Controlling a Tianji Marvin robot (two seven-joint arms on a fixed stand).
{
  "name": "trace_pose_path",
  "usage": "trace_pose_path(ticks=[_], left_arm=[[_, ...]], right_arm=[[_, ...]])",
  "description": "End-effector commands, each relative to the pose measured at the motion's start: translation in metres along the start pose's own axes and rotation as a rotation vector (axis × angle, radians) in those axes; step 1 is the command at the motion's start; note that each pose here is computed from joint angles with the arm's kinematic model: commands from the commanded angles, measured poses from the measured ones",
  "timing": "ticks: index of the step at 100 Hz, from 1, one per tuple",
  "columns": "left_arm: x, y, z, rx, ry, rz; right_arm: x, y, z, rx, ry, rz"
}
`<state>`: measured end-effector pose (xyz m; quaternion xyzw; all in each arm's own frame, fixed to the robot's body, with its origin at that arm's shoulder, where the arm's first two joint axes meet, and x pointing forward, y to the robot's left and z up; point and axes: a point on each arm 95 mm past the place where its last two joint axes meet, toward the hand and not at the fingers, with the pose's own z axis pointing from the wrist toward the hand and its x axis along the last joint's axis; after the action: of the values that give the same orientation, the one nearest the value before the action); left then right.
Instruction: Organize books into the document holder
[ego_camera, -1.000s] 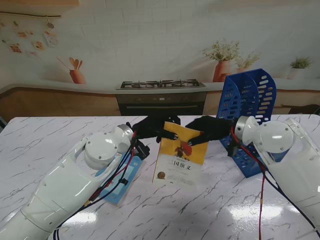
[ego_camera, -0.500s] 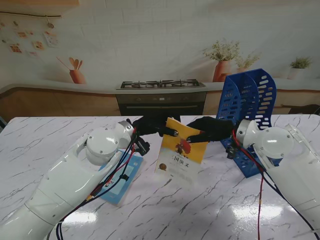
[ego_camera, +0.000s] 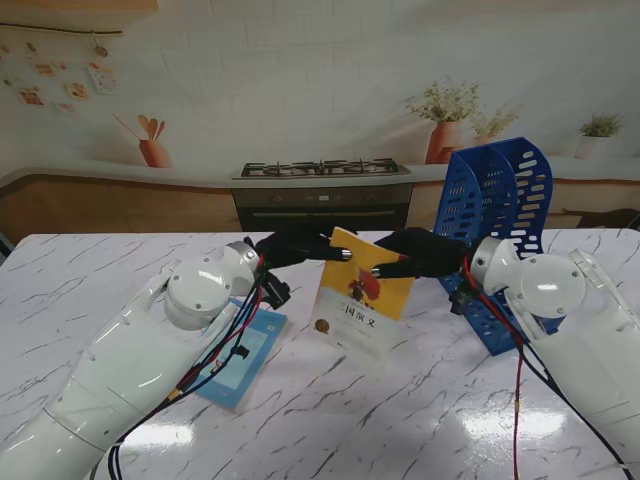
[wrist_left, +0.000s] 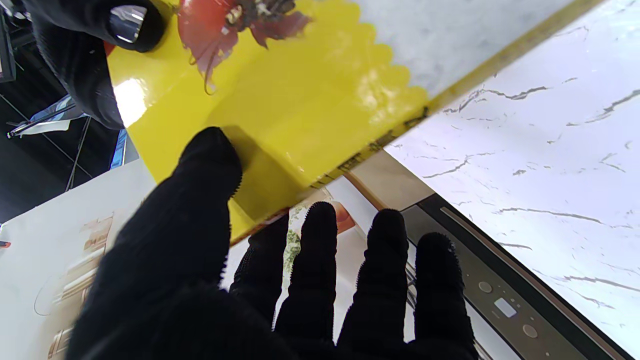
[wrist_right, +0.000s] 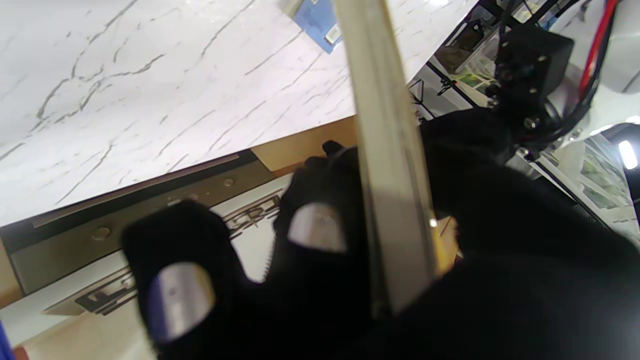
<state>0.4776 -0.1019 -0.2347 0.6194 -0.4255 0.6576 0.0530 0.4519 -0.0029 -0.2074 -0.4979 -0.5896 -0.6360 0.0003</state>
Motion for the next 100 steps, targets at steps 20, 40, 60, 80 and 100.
trace_pose_path(ticks=[20, 40, 60, 80, 100], left_arm=[[-0.002, -0.008, -0.011, 0.058, -0.014, 0.014], [-0.010, -0.011, -0.022, 0.063, -0.053, 0.041], [-0.023, -0.010, -0.031, 0.064, -0.099, 0.058], [-0.035, -0.006, -0.036, 0.047, -0.132, 0.064], [-0.047, -0.002, -0.036, 0.040, -0.178, 0.105]], right_arm=[[0.008, 0.006, -0.008, -0.059, -0.017, -0.034], [0.011, 0.019, -0.020, -0.125, -0.059, -0.050], [0.018, 0.038, -0.038, -0.195, -0.107, -0.088], [0.030, 0.058, -0.065, -0.276, -0.161, -0.126], [0.038, 0.070, -0.093, -0.322, -0.220, -0.166]])
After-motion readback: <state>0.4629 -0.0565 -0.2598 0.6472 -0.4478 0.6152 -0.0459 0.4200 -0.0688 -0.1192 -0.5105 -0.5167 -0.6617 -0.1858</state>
